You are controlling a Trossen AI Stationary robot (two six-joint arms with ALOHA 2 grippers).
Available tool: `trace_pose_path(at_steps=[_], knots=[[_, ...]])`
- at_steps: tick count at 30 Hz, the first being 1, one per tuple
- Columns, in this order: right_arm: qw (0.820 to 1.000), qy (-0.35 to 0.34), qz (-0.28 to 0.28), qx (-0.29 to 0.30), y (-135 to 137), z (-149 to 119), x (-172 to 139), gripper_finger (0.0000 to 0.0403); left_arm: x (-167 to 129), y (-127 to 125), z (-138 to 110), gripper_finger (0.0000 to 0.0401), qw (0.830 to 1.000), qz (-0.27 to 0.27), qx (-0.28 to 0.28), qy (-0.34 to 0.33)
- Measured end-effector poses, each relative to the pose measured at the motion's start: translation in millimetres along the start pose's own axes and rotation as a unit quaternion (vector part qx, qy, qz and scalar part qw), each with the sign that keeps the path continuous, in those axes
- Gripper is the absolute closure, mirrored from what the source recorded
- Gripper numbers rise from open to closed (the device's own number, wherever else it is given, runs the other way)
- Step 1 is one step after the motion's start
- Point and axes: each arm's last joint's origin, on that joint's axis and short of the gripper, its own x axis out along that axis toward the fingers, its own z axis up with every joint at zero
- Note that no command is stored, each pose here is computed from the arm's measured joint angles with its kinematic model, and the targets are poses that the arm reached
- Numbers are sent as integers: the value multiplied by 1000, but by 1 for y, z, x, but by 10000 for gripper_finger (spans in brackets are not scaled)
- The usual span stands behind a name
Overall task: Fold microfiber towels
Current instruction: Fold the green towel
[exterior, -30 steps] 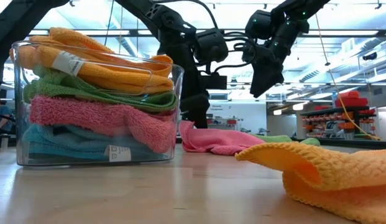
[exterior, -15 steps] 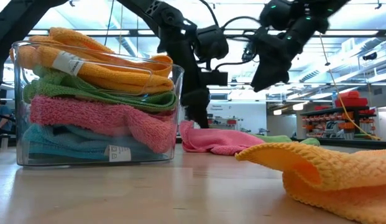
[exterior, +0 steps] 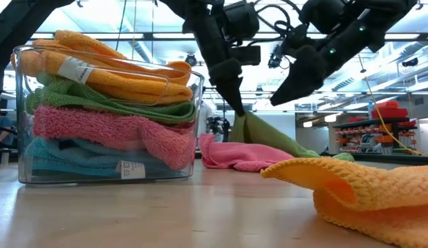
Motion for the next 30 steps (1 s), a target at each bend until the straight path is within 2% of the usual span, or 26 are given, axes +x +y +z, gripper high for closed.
trace_pose_path(at_steps=[5,12,18,24,30], knots=[[999,-12,-30,-29,3,5,17,235,-2,0,2,394,1000,-3,-2,-6],[997,-5,-43,-63,4,0,35,235,-2,0,1,379,1000,-4,-16,-1],[995,-6,-51,-87,3,-1,40,233,-2,4,0,393,999,-3,-52,-1],[996,-23,-58,-56,2,2,41,194,-2,7,0,372,997,0,-74,-2],[994,1,-65,-85,2,-6,50,155,-2,7,0,392,997,0,-74,-2]])
